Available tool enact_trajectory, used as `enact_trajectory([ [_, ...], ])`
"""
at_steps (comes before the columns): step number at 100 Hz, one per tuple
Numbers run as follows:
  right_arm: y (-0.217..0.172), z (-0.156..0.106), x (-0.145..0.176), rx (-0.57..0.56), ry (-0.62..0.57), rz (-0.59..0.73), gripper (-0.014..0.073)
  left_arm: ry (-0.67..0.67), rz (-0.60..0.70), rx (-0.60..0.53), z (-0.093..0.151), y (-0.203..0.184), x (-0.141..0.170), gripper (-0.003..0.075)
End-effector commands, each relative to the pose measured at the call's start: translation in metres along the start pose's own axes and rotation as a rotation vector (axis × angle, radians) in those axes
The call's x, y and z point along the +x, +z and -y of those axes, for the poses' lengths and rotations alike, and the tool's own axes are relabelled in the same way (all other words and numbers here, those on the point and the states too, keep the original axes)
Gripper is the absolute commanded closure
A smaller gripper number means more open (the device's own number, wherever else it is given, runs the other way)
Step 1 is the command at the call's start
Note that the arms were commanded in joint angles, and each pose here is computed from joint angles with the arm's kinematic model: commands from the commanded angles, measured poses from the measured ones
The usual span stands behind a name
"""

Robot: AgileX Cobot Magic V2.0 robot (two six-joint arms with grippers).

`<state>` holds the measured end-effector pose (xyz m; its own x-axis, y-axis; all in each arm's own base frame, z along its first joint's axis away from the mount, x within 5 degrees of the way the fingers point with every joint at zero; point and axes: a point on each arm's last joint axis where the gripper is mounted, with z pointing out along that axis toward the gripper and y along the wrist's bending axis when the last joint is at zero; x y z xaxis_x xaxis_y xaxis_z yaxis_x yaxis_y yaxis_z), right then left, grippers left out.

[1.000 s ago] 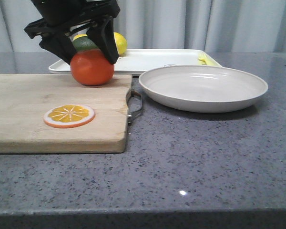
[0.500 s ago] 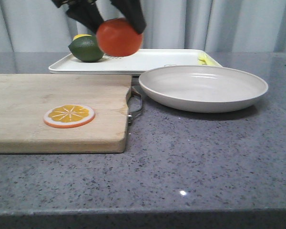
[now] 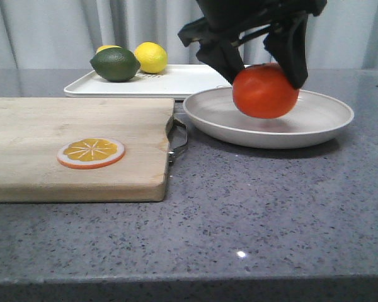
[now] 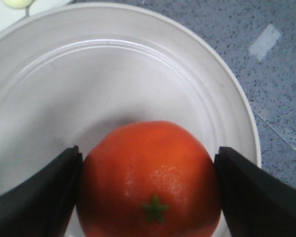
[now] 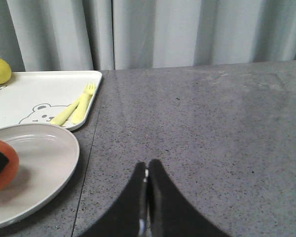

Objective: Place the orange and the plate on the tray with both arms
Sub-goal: 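Carry the orange with the left gripper and release it onto the white plate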

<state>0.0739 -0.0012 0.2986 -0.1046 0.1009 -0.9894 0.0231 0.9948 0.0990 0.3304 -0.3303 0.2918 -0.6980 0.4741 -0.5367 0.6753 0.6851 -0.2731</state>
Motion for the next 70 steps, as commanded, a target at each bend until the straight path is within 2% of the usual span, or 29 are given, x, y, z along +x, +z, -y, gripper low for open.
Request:
enact_trajectory([
  [1,-0.001,-0.002,-0.018,-0.009,-0.003,0.103,0.0662,0.008,0.132,0.024,0.013,-0.029,-0.016,0.0428],
  [25,-0.001,-0.002,-0.018,-0.009,-0.003,0.103,0.0662,0.043,0.184,-0.031,0.007,-0.025,-0.021,0.0428],
  [50,-0.001,-0.002,-0.018,-0.009,-0.003,0.103,0.0662,0.039,0.163,-0.038,0.003,-0.016,-0.019,0.0419],
  [60,-0.001,-0.002,-0.018,-0.009,-0.003,0.103,0.0662,0.037,0.159,-0.037,0.002,-0.014,-0.019,0.0349],
  [70,-0.001,-0.002,-0.018,-0.009,-0.003,0.103,0.0662,0.037,0.159,-0.037,0.002,-0.014,-0.019,0.0218],
])
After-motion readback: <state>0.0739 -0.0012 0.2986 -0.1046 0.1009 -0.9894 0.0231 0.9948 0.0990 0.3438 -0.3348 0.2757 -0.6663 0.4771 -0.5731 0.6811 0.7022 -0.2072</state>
